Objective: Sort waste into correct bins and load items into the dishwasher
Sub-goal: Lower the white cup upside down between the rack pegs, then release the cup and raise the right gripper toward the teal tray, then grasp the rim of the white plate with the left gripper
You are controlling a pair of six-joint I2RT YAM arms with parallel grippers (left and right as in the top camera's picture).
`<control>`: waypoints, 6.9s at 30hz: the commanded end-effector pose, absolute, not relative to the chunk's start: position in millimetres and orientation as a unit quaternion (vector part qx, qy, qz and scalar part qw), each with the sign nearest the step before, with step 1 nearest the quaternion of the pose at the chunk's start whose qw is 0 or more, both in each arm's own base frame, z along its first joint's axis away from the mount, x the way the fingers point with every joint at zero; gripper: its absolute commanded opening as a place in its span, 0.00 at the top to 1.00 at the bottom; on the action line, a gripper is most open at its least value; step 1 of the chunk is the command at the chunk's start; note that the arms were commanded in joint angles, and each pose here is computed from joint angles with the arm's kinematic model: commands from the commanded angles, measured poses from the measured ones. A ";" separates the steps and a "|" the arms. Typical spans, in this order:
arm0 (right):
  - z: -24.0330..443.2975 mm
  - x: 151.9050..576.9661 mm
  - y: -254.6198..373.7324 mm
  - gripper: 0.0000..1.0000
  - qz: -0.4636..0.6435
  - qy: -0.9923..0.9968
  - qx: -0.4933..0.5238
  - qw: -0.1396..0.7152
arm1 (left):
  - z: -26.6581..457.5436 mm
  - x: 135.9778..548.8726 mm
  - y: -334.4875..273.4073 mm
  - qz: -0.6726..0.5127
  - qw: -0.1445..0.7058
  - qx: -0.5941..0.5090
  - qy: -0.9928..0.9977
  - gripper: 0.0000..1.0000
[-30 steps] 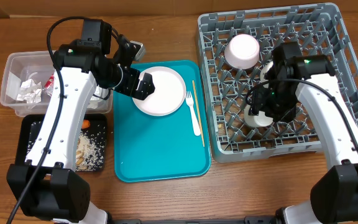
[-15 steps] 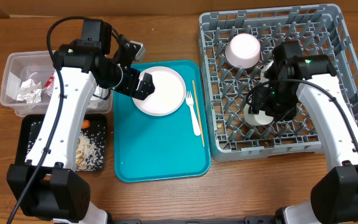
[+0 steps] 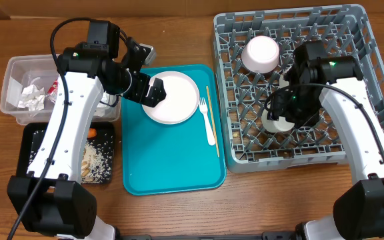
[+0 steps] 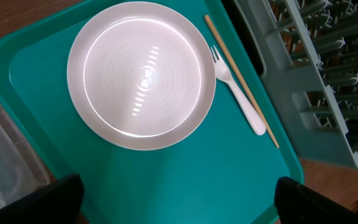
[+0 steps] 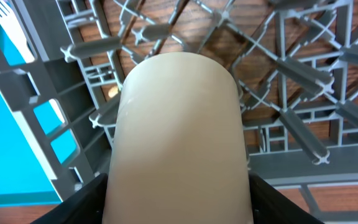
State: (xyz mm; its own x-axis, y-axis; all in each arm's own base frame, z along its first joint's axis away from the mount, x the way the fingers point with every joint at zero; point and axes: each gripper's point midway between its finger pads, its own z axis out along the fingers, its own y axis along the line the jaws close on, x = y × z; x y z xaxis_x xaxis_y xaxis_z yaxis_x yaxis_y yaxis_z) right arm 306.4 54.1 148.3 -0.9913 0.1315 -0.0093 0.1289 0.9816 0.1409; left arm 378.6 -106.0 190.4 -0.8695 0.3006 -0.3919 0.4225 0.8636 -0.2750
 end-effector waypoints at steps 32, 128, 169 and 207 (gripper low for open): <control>142.8 307.6 64.9 0.94 0.073 0.996 0.048 0.009 | 189.5 381.3 -104.5 -0.177 0.170 0.188 0.951 0.00; 274.3 316.4 192.2 0.00 0.263 0.952 -0.101 0.118 | 189.5 381.3 -104.5 -0.177 0.170 0.188 0.951 0.00; 198.9 277.5 186.9 0.00 0.076 0.988 -0.125 0.050 | 170.5 396.3 -64.2 -0.077 0.164 -0.045 0.982 0.00; 199.9 283.0 190.2 0.00 0.082 0.987 -0.125 0.062 | 111.9 422.7 -86.0 -0.071 0.237 0.006 0.969 0.35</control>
State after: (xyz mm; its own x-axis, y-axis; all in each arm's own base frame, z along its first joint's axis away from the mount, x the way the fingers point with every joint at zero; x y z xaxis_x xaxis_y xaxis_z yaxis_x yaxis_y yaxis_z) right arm 279.8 192.7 199.0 -0.9622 -0.2386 -0.1315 -0.2575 0.9541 0.1530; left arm 423.9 -80.9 114.7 -0.8844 -0.0354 -0.4653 0.0276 0.9914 -0.1277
